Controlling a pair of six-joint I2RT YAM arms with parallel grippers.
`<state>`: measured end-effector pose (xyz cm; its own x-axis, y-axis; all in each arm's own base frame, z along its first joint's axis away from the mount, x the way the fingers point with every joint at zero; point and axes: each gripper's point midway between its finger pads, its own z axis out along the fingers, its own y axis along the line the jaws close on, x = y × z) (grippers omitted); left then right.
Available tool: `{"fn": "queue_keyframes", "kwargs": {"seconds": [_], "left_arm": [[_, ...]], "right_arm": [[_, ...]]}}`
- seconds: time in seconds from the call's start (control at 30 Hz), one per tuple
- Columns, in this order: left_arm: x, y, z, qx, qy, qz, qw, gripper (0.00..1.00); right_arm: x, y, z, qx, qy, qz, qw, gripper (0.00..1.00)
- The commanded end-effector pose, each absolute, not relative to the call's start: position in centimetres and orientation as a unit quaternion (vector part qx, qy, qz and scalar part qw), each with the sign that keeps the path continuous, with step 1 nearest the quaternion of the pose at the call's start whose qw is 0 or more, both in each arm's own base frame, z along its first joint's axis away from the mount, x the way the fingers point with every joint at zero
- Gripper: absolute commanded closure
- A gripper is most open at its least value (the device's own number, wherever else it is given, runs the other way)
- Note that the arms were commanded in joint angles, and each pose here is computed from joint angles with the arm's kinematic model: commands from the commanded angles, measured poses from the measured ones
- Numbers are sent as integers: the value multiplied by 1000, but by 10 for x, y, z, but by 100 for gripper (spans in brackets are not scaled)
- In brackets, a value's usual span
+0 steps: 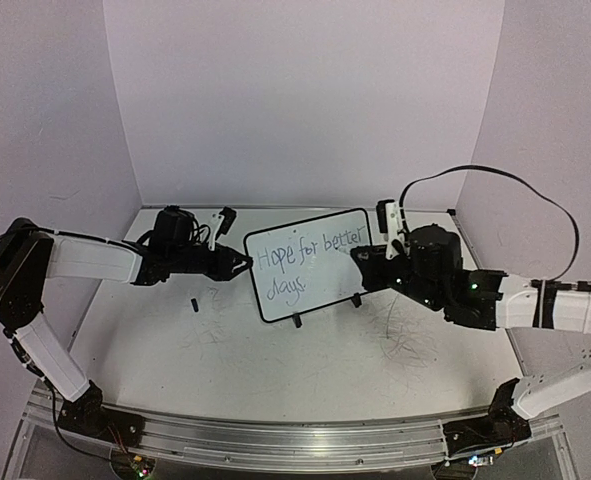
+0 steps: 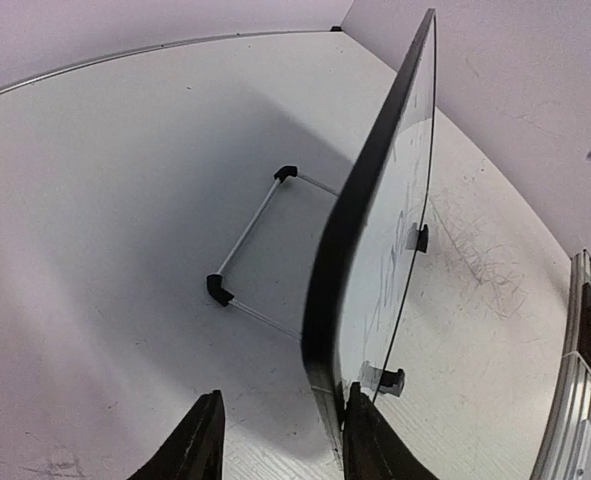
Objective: Write a sentence on the whiteboard
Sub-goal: Pick up the pen cap from the center of the board.
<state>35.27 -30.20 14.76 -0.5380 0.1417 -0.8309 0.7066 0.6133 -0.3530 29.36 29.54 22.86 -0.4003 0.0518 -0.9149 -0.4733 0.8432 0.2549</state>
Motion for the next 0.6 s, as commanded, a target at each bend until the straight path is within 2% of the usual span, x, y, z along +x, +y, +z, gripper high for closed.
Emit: {"fn": "queue_keyframes", "kwargs": {"seconds": [0.0, 0.1, 0.23, 0.37, 0.57], "left_arm": [[366, -291, 190, 249, 791, -320, 458, 53], [365, -285, 201, 240, 795, -313, 461, 47], [356, -262, 212, 202, 813, -285, 467, 31], [341, -228, 204, 129, 854, -246, 439, 16], [325, -169, 151, -30, 932, -146, 330, 13]], "right_arm": [[300, 255, 238, -99, 799, 174, 568, 100], [302, 245, 251, -85, 791, 160, 585, 100], [304, 234, 271, -83, 777, 135, 610, 100], [307, 224, 289, -87, 763, 97, 633, 100], [310, 222, 306, -104, 751, 69, 648, 100]]}}
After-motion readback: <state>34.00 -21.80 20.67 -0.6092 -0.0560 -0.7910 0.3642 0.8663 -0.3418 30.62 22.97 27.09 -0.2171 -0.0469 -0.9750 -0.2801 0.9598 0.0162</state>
